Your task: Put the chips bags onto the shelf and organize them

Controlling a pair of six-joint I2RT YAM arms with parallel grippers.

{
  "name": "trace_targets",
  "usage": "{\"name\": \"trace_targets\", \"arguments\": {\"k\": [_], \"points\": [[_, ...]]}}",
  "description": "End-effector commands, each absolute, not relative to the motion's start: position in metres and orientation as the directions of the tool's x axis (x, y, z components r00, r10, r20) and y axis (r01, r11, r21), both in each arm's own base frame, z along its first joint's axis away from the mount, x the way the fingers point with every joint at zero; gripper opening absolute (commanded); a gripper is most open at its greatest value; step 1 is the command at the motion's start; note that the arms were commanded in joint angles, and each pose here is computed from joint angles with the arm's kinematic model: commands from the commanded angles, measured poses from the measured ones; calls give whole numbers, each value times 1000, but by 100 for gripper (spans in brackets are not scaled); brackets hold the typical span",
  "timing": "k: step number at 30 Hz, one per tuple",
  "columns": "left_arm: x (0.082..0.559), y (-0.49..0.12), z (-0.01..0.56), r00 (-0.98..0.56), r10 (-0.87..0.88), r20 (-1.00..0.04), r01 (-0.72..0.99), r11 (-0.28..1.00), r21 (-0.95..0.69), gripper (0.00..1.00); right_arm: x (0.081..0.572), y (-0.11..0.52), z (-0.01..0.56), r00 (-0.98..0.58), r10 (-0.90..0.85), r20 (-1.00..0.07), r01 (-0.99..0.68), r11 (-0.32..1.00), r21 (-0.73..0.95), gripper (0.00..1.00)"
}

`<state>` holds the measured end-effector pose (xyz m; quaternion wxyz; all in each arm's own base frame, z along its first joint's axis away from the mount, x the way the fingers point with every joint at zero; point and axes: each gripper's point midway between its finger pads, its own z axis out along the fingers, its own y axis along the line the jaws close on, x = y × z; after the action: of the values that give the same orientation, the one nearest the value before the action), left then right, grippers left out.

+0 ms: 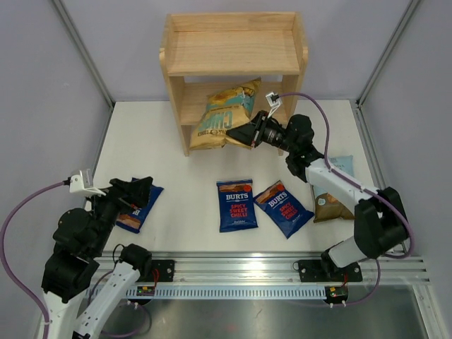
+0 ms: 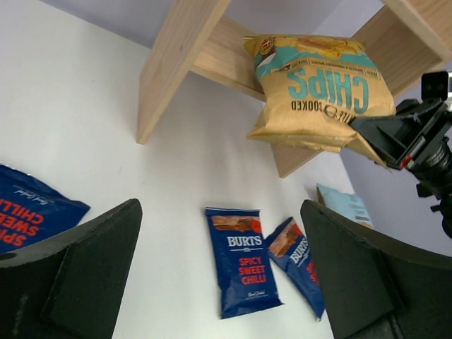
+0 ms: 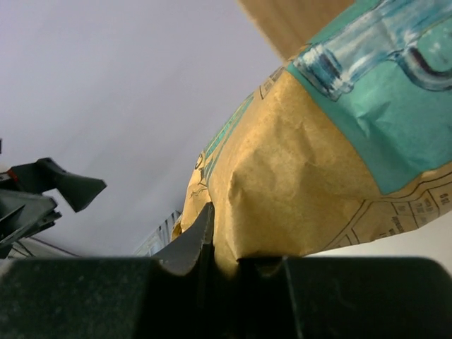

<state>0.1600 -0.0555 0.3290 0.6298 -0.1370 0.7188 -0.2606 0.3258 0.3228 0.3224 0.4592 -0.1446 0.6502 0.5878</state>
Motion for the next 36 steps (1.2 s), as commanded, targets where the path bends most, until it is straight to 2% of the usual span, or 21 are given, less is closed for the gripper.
{"name": "trace_targets", "arguments": {"k": [1, 9, 11, 16, 20, 23, 25, 30, 36], "points": [[165, -45, 321, -154, -447, -881, 94, 881, -464, 99, 344, 321, 369, -428, 404, -808, -836, 161, 524, 15], [170, -43, 301, -181, -395, -901, 69, 908, -412, 99, 387, 328, 311, -579, 387, -717, -698, 219, 682, 21], [171, -44, 293, -194, -387, -901, 68, 911, -406, 99, 393, 329, 298, -637, 388, -666, -630, 237, 740, 27], [173, -49, 284, -219, -378, -900, 80, 912, -402, 99, 409, 330, 267, -755, 386, -531, -433, 315, 845, 33], [173, -50, 284, -216, -371, -903, 92, 913, -397, 99, 412, 322, 258, -783, 387, -488, -356, 364, 861, 34], [172, -53, 285, -214, -371, -904, 114, 909, -400, 99, 411, 315, 255, -815, 371, -445, -331, 333, 883, 29], [171, -54, 285, -215, -371, -903, 119, 908, -401, 99, 413, 310, 248, -829, 374, -416, -286, 356, 890, 32], [170, -54, 285, -209, -374, -904, 126, 906, -404, 99, 421, 291, 228, -816, 401, -417, -177, 514, 840, 34], [171, -56, 285, -207, -377, -903, 133, 903, -408, 99, 418, 283, 240, -769, 491, -411, -160, 475, 866, 38]]}}
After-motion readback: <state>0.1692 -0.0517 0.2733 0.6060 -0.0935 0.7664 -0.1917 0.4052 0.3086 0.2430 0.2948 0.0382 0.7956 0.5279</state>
